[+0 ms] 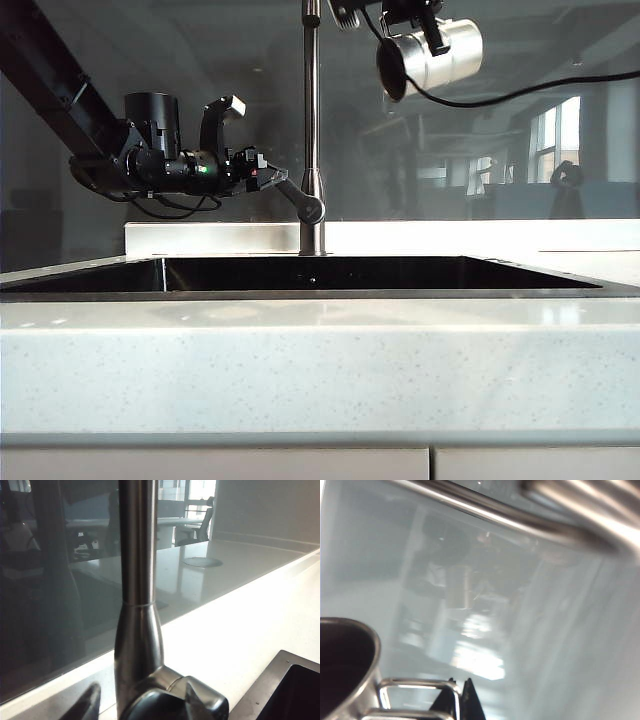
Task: Pick up the mug next to the sink, go to the faucet to get some water, pour the water into the sink, and finally put the mug back to its place.
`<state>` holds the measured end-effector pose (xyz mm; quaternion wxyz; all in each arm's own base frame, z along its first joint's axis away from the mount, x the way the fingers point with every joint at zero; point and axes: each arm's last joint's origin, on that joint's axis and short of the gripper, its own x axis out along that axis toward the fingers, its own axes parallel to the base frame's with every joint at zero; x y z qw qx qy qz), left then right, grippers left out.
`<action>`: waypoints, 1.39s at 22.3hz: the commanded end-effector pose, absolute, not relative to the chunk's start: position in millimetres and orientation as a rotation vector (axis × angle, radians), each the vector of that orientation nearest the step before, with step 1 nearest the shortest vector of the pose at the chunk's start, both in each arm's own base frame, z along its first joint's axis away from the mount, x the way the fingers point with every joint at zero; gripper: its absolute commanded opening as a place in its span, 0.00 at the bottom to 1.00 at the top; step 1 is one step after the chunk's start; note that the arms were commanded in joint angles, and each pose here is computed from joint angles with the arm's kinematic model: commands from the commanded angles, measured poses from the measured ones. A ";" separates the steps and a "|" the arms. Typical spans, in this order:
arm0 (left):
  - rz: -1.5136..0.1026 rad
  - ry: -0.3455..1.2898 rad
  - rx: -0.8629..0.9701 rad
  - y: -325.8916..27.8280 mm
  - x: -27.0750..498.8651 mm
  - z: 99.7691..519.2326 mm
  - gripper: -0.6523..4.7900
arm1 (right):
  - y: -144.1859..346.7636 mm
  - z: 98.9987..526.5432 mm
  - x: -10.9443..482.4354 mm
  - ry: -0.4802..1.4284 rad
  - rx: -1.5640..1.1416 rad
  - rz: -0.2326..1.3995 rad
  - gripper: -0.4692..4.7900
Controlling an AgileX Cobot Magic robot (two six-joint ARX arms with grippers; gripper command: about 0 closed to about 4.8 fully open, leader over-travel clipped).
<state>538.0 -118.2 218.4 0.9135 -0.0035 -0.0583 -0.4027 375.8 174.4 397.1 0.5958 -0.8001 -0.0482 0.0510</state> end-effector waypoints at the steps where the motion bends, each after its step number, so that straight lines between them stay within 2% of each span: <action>1: -0.812 -0.118 -0.008 -116.5 538.5 219.2 0.50 | 171.9 407.7 371.4 -0.056 -1.403 0.031 0.09; 2: -0.812 -0.118 -0.008 -116.5 538.5 219.2 0.50 | 169.7 406.0 371.9 -0.009 -1.179 0.004 0.09; 4: -0.812 -0.118 -0.008 -116.5 538.5 219.2 0.50 | 162.3 402.9 371.5 0.062 -0.917 -0.007 0.09; 5: -0.812 -0.118 -0.008 -116.5 538.5 219.2 0.50 | 159.7 401.8 370.7 0.081 -0.832 0.017 0.09; 6: -0.812 -0.118 -0.008 -116.5 538.5 219.2 0.50 | 153.4 399.2 369.2 0.124 -0.627 0.090 0.09; 9: -0.812 -0.118 -0.008 -116.5 538.5 219.2 0.50 | 131.6 392.3 370.5 0.187 -0.342 0.176 0.09; 16: -0.812 -0.118 -0.008 -116.5 538.5 219.2 0.50 | 68.8 355.0 344.6 0.137 -0.123 0.126 0.09; 19: -0.812 -0.117 -0.008 -116.5 538.5 219.1 0.50 | 18.8 315.8 319.9 0.076 0.018 0.048 0.09; 26: -0.812 -0.109 -0.010 -116.5 538.6 218.2 0.50 | -34.5 249.4 287.7 -0.021 0.024 -0.038 0.09; 31: -0.812 -0.110 -0.010 -116.5 538.6 218.2 0.50 | -46.0 228.5 283.3 -0.035 0.023 -0.095 0.09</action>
